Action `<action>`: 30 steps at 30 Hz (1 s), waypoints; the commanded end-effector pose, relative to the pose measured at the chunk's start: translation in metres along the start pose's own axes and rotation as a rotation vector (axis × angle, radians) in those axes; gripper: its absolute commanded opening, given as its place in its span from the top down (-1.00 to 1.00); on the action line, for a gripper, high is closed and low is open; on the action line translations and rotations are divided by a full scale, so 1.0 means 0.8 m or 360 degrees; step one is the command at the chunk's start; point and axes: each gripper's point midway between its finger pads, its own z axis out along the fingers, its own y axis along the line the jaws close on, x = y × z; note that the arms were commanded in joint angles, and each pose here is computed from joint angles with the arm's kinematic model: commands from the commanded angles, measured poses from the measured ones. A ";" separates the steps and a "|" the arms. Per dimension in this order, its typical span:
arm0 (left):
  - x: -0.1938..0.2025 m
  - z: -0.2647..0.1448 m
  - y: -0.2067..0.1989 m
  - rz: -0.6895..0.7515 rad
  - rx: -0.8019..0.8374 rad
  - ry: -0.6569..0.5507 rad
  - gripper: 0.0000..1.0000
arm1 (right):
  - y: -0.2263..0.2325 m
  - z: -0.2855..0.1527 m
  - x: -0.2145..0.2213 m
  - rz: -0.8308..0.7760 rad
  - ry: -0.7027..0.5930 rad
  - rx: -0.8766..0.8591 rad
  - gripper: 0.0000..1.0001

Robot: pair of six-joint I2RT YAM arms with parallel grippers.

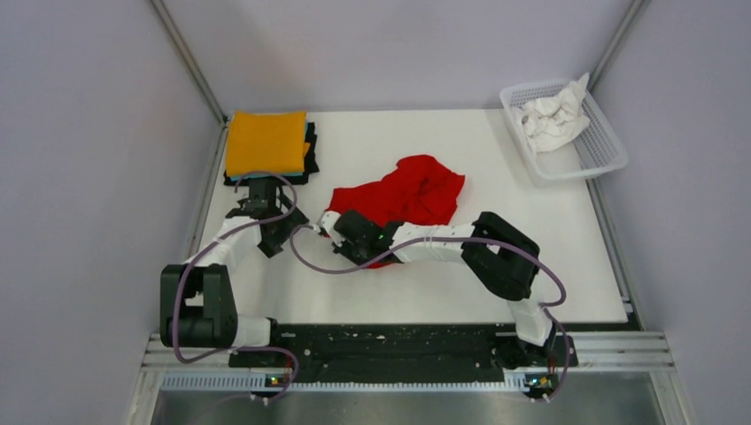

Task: Fold and stack the t-shirts
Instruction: Flatten out the tshirt

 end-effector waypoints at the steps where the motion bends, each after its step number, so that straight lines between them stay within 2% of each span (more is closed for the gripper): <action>1: 0.002 -0.011 -0.029 -0.0002 0.0213 0.0020 -0.97 | -0.030 -0.050 -0.018 0.0108 -0.0129 0.0215 1.00; 5: 0.019 -0.009 -0.053 0.0057 0.0328 0.0108 -0.93 | -0.063 -0.119 -0.040 0.0363 -0.0349 0.0269 1.00; 7: 0.029 -0.005 -0.061 0.0094 0.0322 0.0145 -0.89 | -0.090 -0.145 -0.030 0.0469 -0.0388 0.0307 1.00; 11: 0.050 0.004 -0.080 0.0184 0.0322 0.0222 -0.64 | -0.131 -0.192 -0.004 0.0578 -0.0459 0.0455 1.00; 13: 0.060 0.008 -0.083 0.0248 0.0280 0.0226 -0.61 | -0.154 -0.212 0.009 0.0653 -0.0478 0.0540 1.00; 18: 0.061 0.022 -0.075 0.0286 0.0101 0.0162 -0.60 | -0.195 -0.244 0.032 0.0782 -0.0512 0.0673 1.00; 22: 0.052 0.031 -0.085 0.0283 0.0102 0.0134 -0.56 | -0.222 -0.267 0.045 0.0820 -0.0520 0.0859 1.00; 27: 0.060 0.040 -0.107 0.0356 0.0129 0.0160 -0.40 | -0.263 -0.298 0.059 0.1014 -0.0593 0.1022 1.00; 30: 0.069 0.047 -0.113 0.0403 0.0100 0.0184 -0.28 | -0.266 -0.304 0.059 0.1029 -0.0621 0.1023 1.00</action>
